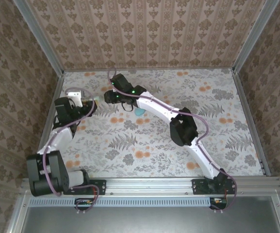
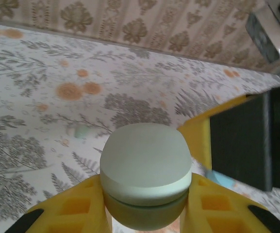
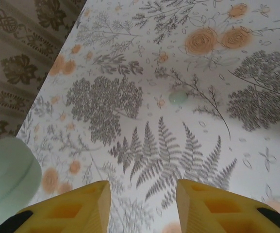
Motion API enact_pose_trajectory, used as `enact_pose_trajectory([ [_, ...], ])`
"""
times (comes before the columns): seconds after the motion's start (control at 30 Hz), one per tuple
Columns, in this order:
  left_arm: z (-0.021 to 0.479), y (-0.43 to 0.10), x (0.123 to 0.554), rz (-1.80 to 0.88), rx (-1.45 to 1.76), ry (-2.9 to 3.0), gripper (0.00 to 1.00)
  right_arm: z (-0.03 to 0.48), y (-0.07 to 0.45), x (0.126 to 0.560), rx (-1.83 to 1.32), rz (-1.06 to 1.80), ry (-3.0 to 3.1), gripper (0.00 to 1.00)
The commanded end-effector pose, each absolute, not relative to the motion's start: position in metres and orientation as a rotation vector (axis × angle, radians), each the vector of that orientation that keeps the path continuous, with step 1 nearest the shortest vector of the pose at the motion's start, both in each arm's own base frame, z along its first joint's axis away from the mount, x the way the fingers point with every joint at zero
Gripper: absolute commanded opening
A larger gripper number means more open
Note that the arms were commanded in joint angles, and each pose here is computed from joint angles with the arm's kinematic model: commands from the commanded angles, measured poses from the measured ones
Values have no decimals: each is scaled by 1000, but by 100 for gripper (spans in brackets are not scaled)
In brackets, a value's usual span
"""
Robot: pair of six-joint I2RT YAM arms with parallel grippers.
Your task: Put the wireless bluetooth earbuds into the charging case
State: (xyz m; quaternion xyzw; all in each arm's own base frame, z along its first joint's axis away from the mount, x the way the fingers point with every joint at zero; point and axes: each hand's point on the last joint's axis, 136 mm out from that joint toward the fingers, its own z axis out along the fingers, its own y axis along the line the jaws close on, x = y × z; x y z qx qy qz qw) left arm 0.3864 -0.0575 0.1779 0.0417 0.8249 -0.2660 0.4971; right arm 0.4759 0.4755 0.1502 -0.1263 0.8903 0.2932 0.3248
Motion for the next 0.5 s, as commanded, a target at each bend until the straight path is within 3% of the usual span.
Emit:
enact_pose_trajectory([
  [0.0, 182, -43, 416, -604, 10, 1990, 0, 147, 473, 491, -274, 812, 2342, 41],
  [0.47, 110, -63, 484, -553, -138, 2215, 0, 132, 418, 482, -180, 783, 2396, 41],
])
